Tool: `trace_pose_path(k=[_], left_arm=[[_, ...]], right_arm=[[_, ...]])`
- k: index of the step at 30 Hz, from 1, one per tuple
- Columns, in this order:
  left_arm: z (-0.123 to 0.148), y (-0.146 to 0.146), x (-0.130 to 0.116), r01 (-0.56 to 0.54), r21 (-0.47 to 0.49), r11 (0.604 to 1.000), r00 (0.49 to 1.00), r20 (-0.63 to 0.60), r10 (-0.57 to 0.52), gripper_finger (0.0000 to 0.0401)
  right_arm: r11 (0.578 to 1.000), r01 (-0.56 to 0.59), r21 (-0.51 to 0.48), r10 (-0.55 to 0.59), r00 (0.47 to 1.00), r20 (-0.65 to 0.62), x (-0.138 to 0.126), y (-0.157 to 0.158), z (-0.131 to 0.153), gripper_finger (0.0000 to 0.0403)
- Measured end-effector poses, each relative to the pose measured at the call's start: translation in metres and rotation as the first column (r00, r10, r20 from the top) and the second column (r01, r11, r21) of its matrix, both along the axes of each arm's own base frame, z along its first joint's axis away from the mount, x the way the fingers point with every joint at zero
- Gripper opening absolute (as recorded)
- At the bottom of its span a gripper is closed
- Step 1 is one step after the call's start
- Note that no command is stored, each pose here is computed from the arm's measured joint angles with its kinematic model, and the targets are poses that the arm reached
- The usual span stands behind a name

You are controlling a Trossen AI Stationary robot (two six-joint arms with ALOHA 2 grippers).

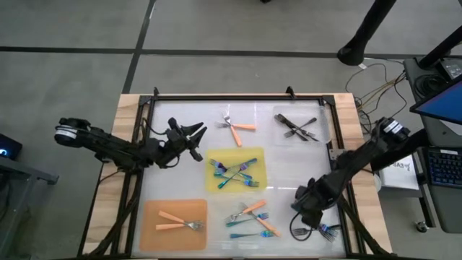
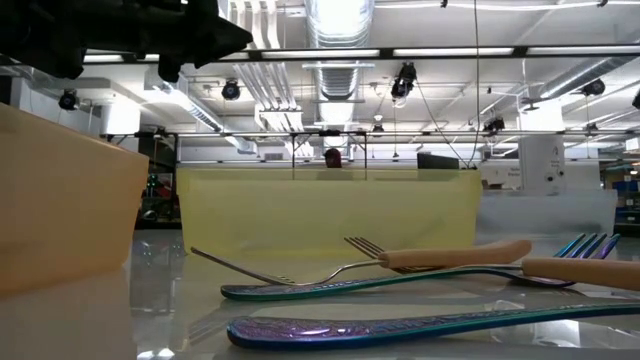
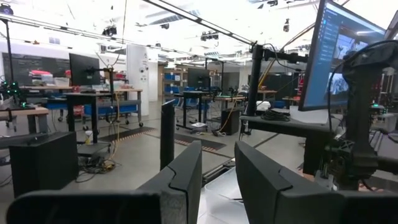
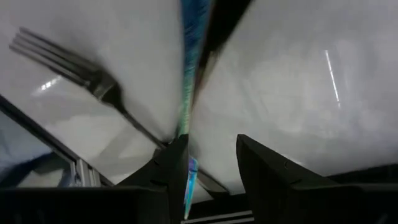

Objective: Sort silverware by color (type)
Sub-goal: Put the blue fork into the yellow bin

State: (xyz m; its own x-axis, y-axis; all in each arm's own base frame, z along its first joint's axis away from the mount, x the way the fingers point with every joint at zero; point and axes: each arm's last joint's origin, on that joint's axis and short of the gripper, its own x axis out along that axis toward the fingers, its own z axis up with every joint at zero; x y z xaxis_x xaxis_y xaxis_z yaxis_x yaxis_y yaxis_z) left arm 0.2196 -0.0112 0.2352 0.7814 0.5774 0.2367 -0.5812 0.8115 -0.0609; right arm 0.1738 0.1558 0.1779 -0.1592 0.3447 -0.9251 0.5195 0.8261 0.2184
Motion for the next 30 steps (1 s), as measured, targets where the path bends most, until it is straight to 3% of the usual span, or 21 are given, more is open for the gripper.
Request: trace_pose_path(k=[10, 14, 30], left_arm=[[0.0, 0.0, 0.0, 0.0, 0.001, 1.0, 1.0, -0.001, 0.0, 0.0078], [-0.001, 0.0, 0.0, 0.0, 0.002, 1.0, 1.0, -0.006, 0.0, 0.0078], [-0.003, 0.0, 0.001, 0.004, -0.008, 1.0, 1.0, -0.022, -0.005, 0.0078]], right_arm=[[0.99, -0.142, 0.015, 0.142, 0.984, -0.107, 0.002, 0.019, -0.033, 0.0125], [0.986, -0.151, 0.074, 0.16, 0.978, -0.131, 0.005, 0.024, -0.041, 0.0125], [0.991, -0.065, 0.114, 0.076, 0.993, -0.095, 0.008, 0.027, -0.03, 0.0125]])
